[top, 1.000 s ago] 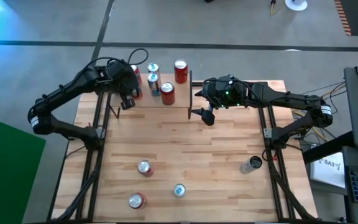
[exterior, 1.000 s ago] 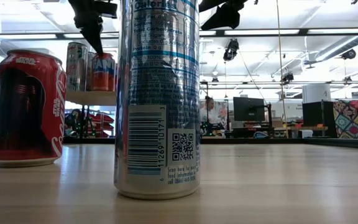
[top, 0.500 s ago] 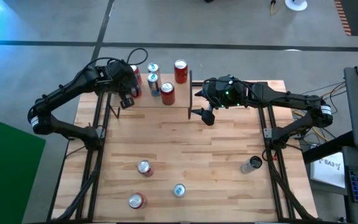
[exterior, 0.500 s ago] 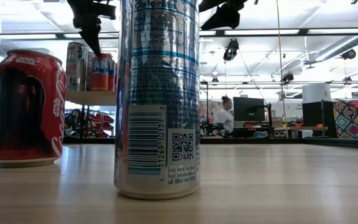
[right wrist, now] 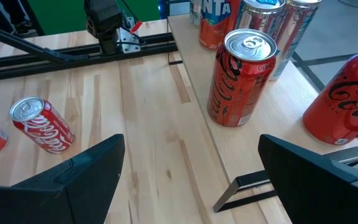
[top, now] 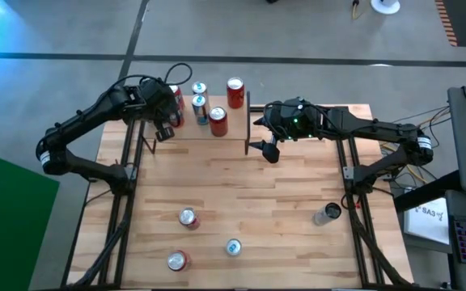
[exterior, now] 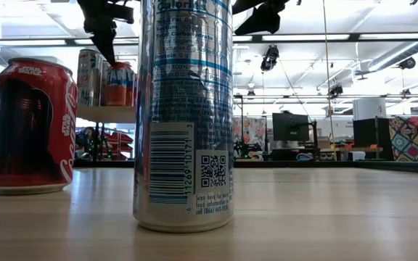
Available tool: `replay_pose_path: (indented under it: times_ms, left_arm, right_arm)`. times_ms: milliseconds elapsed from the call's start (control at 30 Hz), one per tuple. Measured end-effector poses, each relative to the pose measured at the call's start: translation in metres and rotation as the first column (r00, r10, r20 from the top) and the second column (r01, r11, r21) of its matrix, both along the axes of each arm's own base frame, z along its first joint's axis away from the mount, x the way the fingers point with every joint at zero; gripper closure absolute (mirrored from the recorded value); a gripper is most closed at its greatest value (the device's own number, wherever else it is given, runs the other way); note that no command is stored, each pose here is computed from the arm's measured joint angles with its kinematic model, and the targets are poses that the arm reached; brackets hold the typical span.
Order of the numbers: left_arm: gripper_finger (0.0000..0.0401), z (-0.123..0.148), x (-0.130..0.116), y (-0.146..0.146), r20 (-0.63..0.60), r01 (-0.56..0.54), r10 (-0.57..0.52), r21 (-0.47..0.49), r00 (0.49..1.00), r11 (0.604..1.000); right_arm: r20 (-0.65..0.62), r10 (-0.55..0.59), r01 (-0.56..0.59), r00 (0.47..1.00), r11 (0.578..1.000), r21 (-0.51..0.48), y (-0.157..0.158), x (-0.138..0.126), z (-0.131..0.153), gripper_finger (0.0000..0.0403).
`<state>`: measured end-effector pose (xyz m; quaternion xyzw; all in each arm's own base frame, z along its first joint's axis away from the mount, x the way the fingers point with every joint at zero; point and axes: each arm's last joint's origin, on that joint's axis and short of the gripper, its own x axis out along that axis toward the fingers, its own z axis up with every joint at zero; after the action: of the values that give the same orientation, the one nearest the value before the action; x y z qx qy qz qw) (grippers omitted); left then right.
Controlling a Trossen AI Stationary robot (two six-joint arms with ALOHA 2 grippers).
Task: Place canned beverage on shelf
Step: Put the red soda can on the shelf aligned with the other red soda cans
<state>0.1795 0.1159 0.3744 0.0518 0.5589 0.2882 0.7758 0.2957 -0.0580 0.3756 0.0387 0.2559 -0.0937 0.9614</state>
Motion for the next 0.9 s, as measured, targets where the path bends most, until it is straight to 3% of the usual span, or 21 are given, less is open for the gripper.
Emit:
replay_pose_path:
  times_ms: [433,667,900]
  left_arm:
    - [0.0401,0.0013,-0.0021,-0.0001,-0.003,-0.035,0.035,0.029,0.999,0.999]
    - [0.0401,0.0027,0.0001,-0.0050,0.094,0.069,-0.061,-0.090,0.994,0.993]
    - [0.0401,-0.0004,0.0040,0.0014,0.047,0.035,-0.033,-0.037,0.998,0.999]
  right_arm:
    - [-0.002,0.000,0.000,1.000,1.000,0.000,0.0000,0.0000,-0.0005,0.0044]
    - [-0.008,0.000,0.000,1.000,1.000,0.002,0.0000,0.0000,-0.0023,0.0044]
    - [-0.010,0.000,0.000,1.000,1.000,0.002,0.0000,0.0000,-0.0030,0.0044]
